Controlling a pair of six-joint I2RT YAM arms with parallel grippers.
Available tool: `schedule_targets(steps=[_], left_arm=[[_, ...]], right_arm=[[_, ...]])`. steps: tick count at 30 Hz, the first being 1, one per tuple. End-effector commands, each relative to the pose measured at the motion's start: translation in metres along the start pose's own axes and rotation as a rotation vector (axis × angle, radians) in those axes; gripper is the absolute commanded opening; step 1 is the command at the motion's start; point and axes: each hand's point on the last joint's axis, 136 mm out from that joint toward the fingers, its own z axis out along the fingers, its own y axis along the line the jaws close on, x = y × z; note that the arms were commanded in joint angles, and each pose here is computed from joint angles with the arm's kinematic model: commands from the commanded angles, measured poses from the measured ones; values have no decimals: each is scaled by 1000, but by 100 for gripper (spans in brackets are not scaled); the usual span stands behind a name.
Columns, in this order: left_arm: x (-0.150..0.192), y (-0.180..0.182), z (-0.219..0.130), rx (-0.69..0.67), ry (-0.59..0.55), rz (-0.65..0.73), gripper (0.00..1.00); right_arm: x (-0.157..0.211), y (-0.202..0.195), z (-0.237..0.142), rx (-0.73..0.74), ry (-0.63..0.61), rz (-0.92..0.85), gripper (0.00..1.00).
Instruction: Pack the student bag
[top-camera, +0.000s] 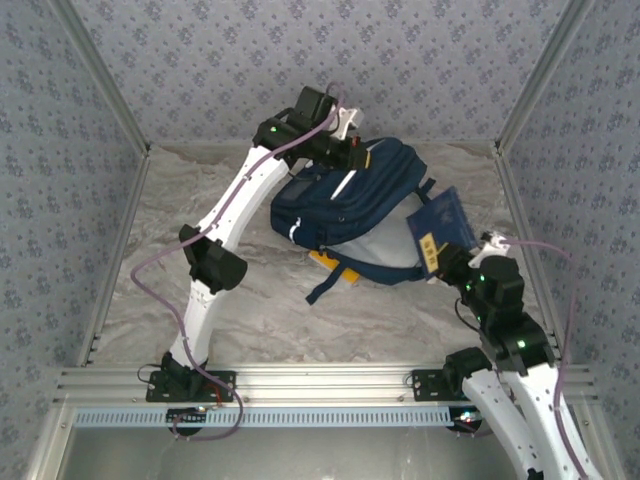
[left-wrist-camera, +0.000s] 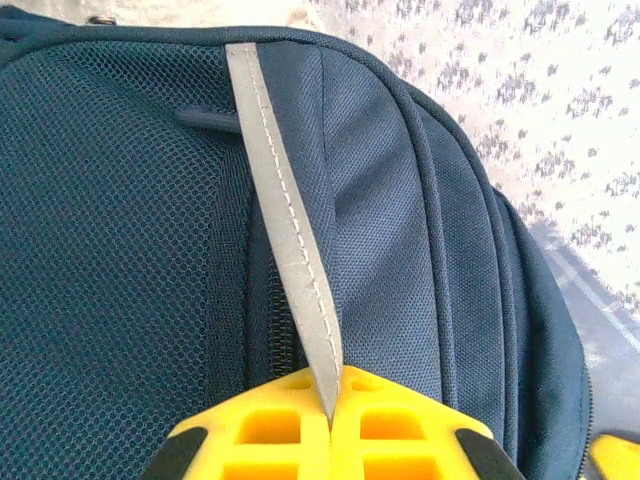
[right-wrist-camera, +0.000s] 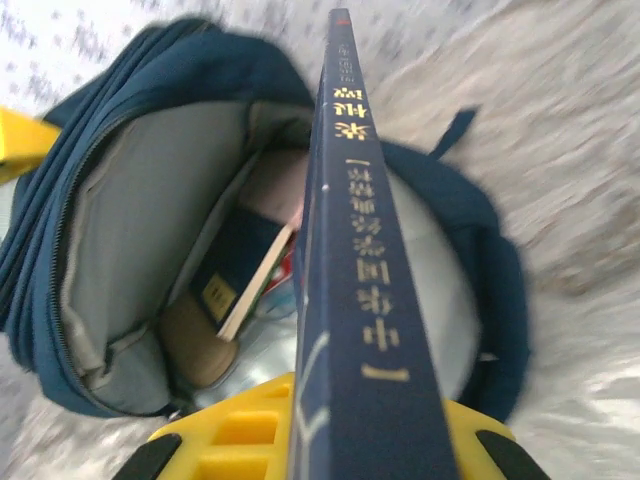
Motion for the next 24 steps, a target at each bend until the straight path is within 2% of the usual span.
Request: schedule_targets(steps=[1,5,10,14,18,24], left_arm=[[-19,-63,-55,150,-104,149,0],[-16,-67,-58,172,-98,144,0],[-9,-71,-64,187,-90,145,0],[-6,-69,-70,181,-102,139,0],[-7,-70,-82,184,-129,137,0],[-8,-72,-97,187,-152,136,0]], right_arm=[[6,51,19,-277,78,104,0],[20,67,50,-395,170,221,0],[23,81,79,-508,195,267,0],[19,86,97,-540,183,308,0],[25,88,119,-505,206,301,0],[58,87,171,-403,286,305,0]])
